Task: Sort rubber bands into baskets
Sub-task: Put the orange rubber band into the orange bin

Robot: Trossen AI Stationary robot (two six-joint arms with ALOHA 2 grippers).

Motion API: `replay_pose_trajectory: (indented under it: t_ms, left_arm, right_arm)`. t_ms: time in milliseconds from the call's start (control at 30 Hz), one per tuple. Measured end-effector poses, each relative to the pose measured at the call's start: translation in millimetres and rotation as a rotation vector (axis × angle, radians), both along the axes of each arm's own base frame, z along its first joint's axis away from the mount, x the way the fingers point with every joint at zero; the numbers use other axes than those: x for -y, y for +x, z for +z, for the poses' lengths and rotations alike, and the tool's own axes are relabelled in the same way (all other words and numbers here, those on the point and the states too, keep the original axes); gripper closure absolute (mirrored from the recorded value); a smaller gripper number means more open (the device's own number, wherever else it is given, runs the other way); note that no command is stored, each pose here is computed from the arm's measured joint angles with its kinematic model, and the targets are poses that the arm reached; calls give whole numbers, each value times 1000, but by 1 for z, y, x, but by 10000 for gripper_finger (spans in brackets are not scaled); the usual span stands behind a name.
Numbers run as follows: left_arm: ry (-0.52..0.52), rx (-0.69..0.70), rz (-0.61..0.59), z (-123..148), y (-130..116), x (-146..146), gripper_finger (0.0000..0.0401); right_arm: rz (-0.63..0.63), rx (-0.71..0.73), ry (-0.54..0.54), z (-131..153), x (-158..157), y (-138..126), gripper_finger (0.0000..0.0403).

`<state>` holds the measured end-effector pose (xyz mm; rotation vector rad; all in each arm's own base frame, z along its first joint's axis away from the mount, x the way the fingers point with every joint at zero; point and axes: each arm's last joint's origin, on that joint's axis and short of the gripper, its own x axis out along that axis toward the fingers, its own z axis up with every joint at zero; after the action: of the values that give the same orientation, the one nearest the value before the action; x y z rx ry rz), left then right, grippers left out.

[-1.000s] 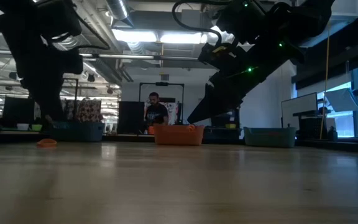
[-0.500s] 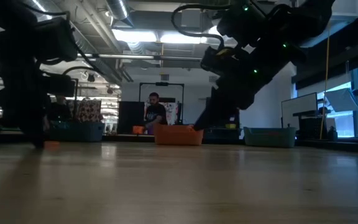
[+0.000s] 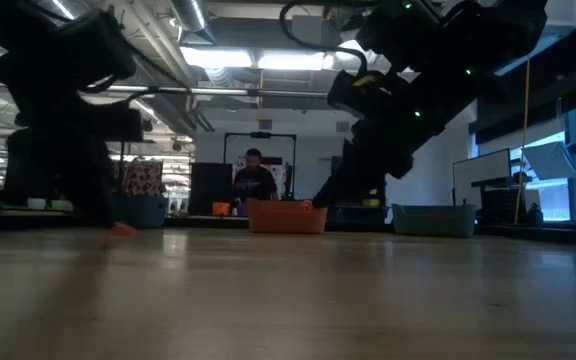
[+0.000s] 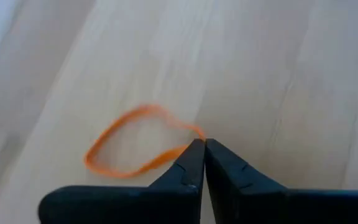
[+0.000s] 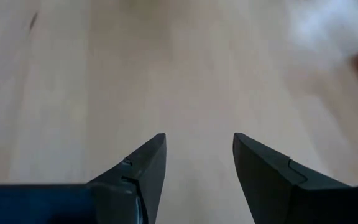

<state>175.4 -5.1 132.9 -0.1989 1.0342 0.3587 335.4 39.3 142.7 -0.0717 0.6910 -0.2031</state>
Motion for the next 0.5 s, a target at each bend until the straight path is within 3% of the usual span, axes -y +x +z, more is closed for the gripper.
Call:
replay_pose_trajectory:
  t_ms: [300, 500]
  left_arm:
    - [64, 278, -138, 17, 24, 2, 398]
    - [109, 418, -185, 20, 35, 3, 398]
  right_arm:
    - [25, 136, -72, 12, 2, 10, 215]
    - [84, 198, -128, 5, 0, 19, 215]
